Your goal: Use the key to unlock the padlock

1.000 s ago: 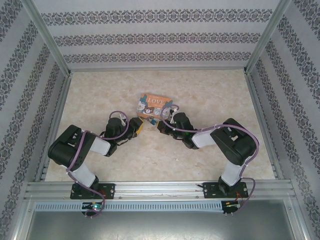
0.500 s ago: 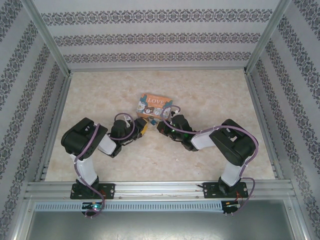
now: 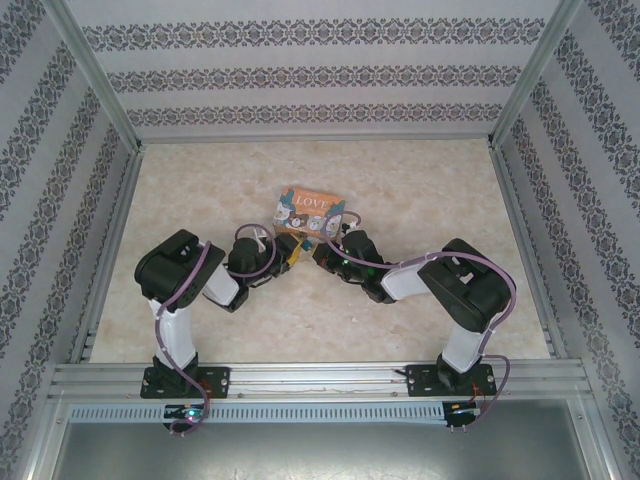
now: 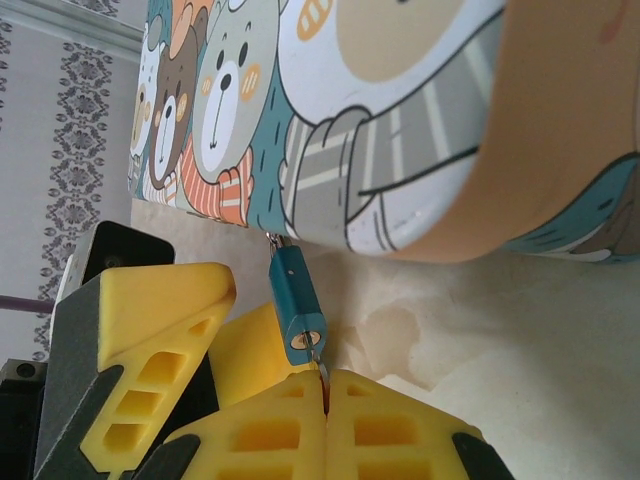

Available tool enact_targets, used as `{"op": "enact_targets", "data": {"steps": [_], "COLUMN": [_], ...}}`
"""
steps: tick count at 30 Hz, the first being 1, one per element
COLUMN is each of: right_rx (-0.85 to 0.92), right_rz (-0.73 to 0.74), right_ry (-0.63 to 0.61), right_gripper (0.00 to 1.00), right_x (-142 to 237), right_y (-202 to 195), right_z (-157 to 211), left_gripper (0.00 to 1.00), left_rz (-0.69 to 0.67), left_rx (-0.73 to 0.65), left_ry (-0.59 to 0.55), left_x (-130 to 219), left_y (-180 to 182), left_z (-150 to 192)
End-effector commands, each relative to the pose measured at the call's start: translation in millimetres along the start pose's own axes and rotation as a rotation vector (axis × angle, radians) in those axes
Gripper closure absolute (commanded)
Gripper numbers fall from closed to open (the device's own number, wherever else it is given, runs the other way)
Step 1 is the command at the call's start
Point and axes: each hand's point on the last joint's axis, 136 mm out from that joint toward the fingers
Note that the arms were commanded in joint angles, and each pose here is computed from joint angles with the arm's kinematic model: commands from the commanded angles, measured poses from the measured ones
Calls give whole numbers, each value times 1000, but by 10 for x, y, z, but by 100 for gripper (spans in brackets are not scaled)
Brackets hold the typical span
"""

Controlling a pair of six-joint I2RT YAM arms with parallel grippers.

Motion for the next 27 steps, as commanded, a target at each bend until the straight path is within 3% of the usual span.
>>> {"op": "enact_targets", "data": {"steps": [1, 21, 27], "right_rx": [-6, -28, -31], "right_rz": [-17, -29, -28], "right_ry": [-14, -14, -16], "right_gripper": [100, 100, 100], "right_x": [3, 2, 8], "right_y": [79, 129, 124], "right_z": [-3, 24, 23], "left_gripper": [63, 70, 77], "left_rz": [58, 66, 57], "left_rx": [-14, -26, -29], "left_ry": [8, 17, 13], "left_x": [-65, -217, -207], "left_y": [-137, -153, -123], "left_z": [48, 70, 73]}}
Point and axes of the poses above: each hand's point on the last joint's axis, 136 mm out from that joint toward the fingers, its own x axis back along the fingers, its own y axis along the line the jaws close on, z = x × y, and after that the axes turned 7 degrees about x, right-handed
